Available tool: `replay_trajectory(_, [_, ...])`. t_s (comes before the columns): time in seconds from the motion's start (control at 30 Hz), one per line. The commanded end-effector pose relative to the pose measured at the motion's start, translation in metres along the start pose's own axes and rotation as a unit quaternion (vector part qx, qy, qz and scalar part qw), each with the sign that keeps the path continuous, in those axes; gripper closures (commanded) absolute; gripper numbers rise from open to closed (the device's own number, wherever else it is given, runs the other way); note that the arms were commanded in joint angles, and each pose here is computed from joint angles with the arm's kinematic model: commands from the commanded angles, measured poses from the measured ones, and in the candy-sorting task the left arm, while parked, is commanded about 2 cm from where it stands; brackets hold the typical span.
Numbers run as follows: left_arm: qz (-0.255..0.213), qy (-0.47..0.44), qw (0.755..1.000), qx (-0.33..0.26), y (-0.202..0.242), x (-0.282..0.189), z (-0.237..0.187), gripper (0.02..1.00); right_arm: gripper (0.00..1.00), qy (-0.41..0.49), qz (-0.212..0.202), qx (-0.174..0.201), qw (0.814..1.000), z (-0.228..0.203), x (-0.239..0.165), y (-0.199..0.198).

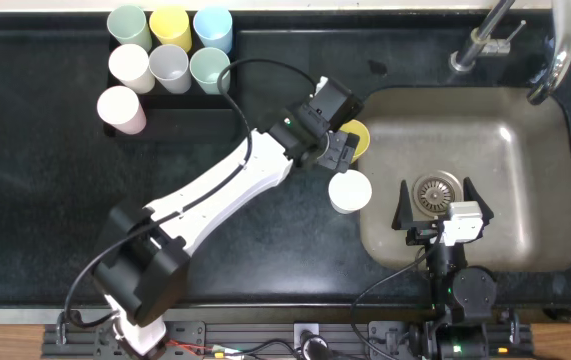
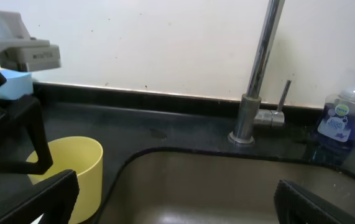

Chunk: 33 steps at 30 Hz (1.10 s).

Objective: Store Cups

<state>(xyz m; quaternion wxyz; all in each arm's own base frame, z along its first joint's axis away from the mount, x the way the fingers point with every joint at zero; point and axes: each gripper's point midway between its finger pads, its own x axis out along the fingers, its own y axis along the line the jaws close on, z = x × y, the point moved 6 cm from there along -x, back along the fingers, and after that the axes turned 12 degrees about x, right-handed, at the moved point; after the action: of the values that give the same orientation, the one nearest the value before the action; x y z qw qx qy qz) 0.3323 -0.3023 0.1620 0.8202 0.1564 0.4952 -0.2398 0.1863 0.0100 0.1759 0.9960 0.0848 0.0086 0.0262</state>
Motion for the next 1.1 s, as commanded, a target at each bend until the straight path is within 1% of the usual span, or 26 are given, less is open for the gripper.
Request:
replay_trajectory(0.03, [-0.004, 0.003, 1.0, -0.007, 0.002, 0.008, 0.003, 0.102, 0.003, 0.001, 0.005, -0.002, 1.0, -0.004, 0.0, 0.001])
replay_trajectory(0.07, [-0.005, 0.003, 1.0, -0.008, 0.002, 0.009, 0.003, 0.159, 0.003, 0.001, 0.005, -0.002, 1.0, -0.004, 0.0, 0.001])
replay_trajectory(0.13, [-0.009, -0.001, 1.0, -0.008, 0.0, 0.011, 0.005, 0.671, 0.005, 0.001, 0.005, -0.002, 1.0, -0.004, 0.0, 0.001])
replay_trajectory(0.17, [-0.009, -0.003, 1.0, -0.008, 0.0, 0.012, 0.006, 0.851, 0.003, 0.001, 0.005, -0.002, 1.0, -0.004, 0.0, 0.001])
replay_trajectory(0.2, [-0.01, -0.004, 1.0, -0.008, 0.0, 0.012, 0.006, 0.941, 0.003, 0.001, 0.005, -0.002, 1.0, -0.004, 0.0, 0.001])
replay_trajectory(0.23, [-0.01, -0.006, 1.0, -0.009, 0.0, 0.012, 0.007, 0.982, 0.003, 0.001, 0.005, -0.002, 1.0, -0.004, 0.0, 0.001])
replay_trajectory(0.4, [-0.013, -0.034, 0.999, -0.01, -0.001, 0.007, 0.02, 0.98, 0.003, 0.001, 0.005, -0.002, 1.0, -0.004, 0.0, 0.001])
replay_trajectory(0.5, [-0.014, -0.061, 0.998, -0.015, 0.003, -0.011, 0.038, 0.98, 0.003, 0.001, 0.005, -0.002, 1.0, -0.004, 0.0, 0.001])
replay_trajectory(0.67, [0.009, -0.092, 0.995, -0.038, 0.031, -0.054, 0.053, 0.98, 0.003, 0.001, 0.005, -0.002, 1.0, -0.004, 0.0, 0.001])
replay_trajectory(0.8, [0.024, -0.085, 0.994, -0.07, 0.058, -0.084, 0.044, 0.98, 0.003, 0.001, 0.005, -0.002, 1.0, -0.004, 0.0, 0.001])
replay_trajectory(0.87, [0.039, -0.068, 0.988, -0.137, 0.08, -0.104, 0.03, 0.982, 0.005, 0.001, 0.005, -0.002, 1.0, -0.004, 0.0, 0.001])
replay_trajectory(0.93, [0.054, -0.045, 0.974, -0.217, 0.106, -0.124, 0.012, 0.98, 0.003, 0.001, 0.005, -0.002, 1.0, -0.004, 0.0, 0.001])
replay_trajectory(0.97, [0.061, -0.034, 0.964, -0.257, 0.119, -0.135, 0.001, 0.982, 0.003, 0.001, 0.005, -0.002, 1.0, -0.004, 0.0, 0.001])
replay_trajectory(1.1, [0.094, -0.012, 0.921, -0.377, 0.167, -0.172, -0.035, 0.982, 0.005, 0.001, 0.005, -0.002, 1.0, -0.004, 0.0, 0.001])
